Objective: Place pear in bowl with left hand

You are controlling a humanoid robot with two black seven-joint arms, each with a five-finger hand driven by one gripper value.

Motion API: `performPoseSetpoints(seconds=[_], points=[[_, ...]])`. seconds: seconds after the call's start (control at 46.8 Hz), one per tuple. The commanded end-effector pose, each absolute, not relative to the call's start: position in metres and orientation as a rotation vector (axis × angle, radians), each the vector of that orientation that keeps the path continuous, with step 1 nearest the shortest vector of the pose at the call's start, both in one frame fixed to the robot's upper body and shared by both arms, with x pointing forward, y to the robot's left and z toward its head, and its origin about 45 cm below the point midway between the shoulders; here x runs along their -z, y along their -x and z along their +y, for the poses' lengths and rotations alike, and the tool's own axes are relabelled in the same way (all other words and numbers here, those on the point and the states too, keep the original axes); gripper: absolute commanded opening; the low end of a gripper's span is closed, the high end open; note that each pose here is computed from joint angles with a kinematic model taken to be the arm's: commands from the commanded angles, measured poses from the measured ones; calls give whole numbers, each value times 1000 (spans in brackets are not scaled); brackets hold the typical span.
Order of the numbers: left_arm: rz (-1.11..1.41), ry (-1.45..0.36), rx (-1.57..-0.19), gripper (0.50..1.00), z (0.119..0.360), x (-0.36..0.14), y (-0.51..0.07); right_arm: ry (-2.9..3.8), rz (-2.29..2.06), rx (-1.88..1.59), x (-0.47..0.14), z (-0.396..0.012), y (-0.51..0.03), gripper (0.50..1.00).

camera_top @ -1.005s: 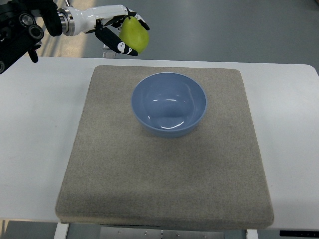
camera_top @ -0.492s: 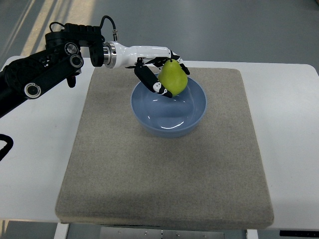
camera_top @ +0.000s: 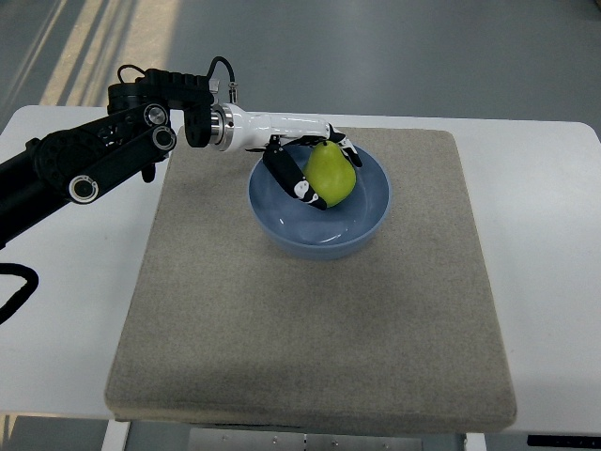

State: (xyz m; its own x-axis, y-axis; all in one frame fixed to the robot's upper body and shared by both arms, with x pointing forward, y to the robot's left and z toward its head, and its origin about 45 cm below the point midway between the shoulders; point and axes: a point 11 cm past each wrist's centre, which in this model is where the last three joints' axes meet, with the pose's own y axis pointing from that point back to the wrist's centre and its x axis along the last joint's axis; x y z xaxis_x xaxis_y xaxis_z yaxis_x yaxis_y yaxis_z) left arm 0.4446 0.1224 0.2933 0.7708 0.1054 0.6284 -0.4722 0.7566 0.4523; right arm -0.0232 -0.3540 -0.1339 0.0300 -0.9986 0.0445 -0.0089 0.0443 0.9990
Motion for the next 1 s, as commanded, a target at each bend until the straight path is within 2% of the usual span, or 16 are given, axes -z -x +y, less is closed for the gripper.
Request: performPoseSetpoints(seconds=[0.0, 0.171, 0.321, 0.47, 0.663, 0.77, 0.983], points=[[-596, -632, -327, 988, 122, -293, -443, -1196, -1213, 1151, 134, -354, 23, 926], [-581, -596, -345, 992, 121, -300, -444, -1196, -1213, 1151, 134, -354, 23, 926], [-485, -462, -411, 992, 124, -321, -449, -1196, -1213, 1151, 134, -354, 23, 926], [-354, -337, -496, 992, 142, -337, -458, -1196, -1213, 1151, 134, -354, 23, 926], [-206, -189, -639, 992, 185, -355, -472, -1196, -1213, 1151, 134, -354, 23, 926], [-59, -103, -718, 992, 209, -338, -472, -1196, -1213, 1151, 134, -354, 23, 924], [80, 31, -834, 994, 261, -342, -471, -1197, -1214, 1150, 134, -354, 23, 926]])
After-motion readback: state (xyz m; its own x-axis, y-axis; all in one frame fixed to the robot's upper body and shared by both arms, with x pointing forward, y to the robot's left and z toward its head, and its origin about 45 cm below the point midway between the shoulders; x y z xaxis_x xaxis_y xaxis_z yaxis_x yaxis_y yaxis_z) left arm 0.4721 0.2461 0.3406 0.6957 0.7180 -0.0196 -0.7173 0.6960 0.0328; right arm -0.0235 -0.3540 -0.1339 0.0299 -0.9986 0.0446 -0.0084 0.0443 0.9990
